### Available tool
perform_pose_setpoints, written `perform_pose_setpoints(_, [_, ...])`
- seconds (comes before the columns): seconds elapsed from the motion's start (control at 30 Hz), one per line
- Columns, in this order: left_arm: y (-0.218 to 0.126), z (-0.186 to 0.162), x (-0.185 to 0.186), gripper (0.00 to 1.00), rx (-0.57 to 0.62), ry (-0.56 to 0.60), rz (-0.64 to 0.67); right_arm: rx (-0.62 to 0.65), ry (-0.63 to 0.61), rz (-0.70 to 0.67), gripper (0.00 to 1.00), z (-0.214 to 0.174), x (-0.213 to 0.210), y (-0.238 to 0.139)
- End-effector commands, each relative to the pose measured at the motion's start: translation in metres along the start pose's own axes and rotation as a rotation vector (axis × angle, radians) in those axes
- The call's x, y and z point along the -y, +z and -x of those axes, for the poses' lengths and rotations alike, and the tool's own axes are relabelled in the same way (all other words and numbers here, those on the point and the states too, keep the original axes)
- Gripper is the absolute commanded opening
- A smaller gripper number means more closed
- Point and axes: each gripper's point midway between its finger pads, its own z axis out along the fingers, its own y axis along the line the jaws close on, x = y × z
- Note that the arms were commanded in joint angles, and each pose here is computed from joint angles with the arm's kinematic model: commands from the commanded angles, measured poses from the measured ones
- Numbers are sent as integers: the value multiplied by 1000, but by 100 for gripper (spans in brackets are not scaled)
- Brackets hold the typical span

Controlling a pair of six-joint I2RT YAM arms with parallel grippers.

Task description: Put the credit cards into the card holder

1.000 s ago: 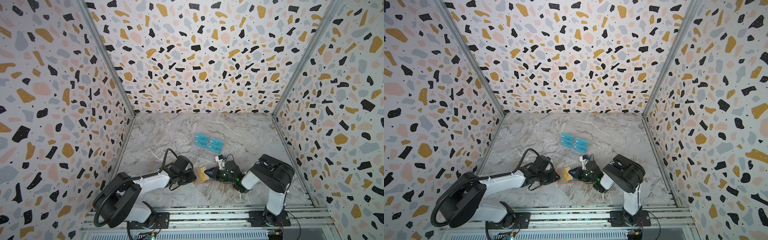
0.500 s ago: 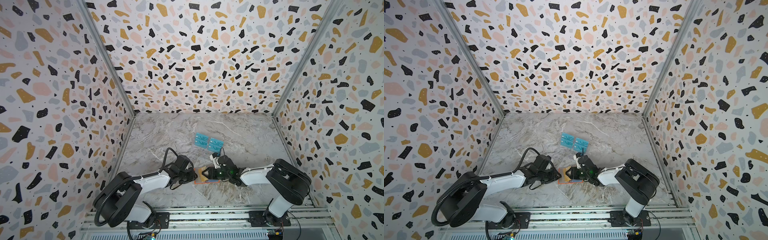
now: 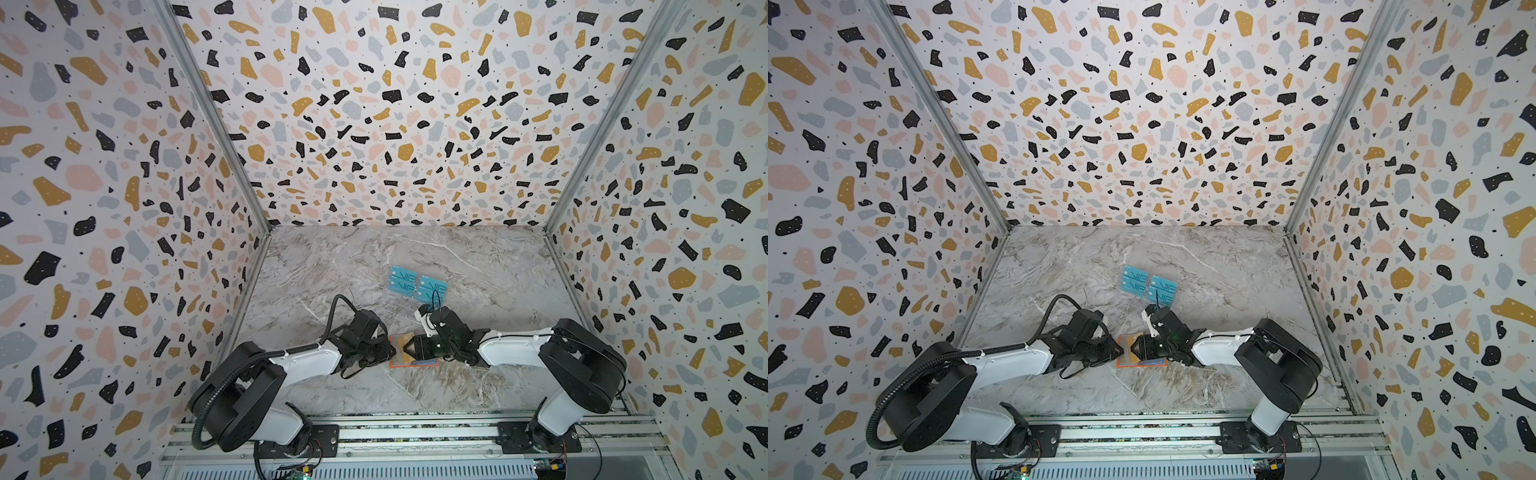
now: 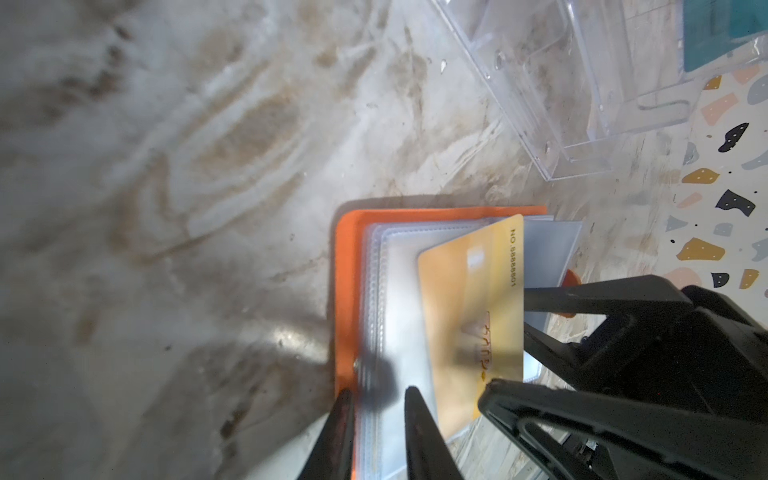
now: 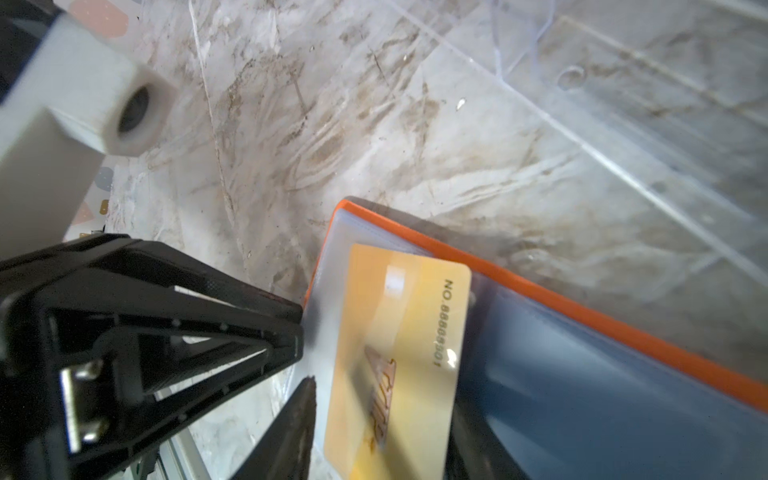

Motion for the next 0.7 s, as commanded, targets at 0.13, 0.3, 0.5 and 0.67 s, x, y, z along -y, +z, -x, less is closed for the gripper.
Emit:
perform_pose_setpoints(0.13, [-1,4,9,25,4,27,-25,-25,-80,-79,58,-1,5,-15])
perform_pose_setpoints(0.3, [-1,5,7,25,9,21,-17,-57,-85,-71,58,-9,6,-10])
perform_pose_setpoints(0.5, [-2,6,8,25,11,20,-17,-95,-87,-66,58,-16,2,-2])
perform_pose_setpoints(0.67, [-1,6,9,24,10,20,-22,-99,-99,-115,58,-17,4,-4])
